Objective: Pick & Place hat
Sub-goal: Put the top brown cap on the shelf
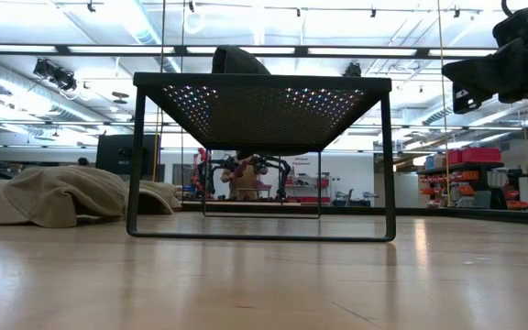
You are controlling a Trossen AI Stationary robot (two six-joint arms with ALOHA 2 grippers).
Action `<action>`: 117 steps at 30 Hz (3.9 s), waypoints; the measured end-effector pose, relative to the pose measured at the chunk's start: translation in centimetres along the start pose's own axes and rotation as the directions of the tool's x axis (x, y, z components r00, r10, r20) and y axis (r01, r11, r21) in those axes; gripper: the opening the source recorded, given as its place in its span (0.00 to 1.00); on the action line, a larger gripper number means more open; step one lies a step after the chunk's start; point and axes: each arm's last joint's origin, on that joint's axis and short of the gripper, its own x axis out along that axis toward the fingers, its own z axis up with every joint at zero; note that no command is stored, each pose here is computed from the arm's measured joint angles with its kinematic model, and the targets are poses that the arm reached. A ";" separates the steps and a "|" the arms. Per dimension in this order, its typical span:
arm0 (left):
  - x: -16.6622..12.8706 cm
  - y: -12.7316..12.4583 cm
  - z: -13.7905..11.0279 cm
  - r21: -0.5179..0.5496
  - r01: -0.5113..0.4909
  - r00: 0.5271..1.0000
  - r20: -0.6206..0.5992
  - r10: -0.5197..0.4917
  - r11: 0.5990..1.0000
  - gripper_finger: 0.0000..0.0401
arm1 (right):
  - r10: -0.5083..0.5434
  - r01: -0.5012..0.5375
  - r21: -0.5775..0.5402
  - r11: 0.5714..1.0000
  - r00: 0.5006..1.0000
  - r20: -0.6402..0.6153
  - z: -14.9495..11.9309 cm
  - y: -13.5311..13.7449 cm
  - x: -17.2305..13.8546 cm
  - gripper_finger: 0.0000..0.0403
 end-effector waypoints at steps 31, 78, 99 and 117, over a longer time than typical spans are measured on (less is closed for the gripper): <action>5.1 -0.1 6.2 0.171 -0.310 0.939 -0.098 0.329 0.935 0.12 | 0.000 0.000 0.000 1.000 1.000 0.001 0.0 0.0 0.0 0.02; 10.3 10.3 2.4 0.587 -0.629 0.509 -0.185 0.840 0.510 0.12 | 0.000 0.000 0.000 1.000 1.000 0.001 0.0 0.0 0.0 0.02; 8.8 13.9 1.5 0.721 -0.516 0.385 -0.287 0.877 0.462 0.12 | 0.000 0.000 0.000 1.000 1.000 0.001 0.0 0.0 0.0 0.02; 8.2 18.9 -2.0 0.586 -0.585 0.263 -0.518 0.814 0.561 0.12 | 0.000 0.000 0.000 1.000 1.000 0.001 0.0 0.0 0.0 0.02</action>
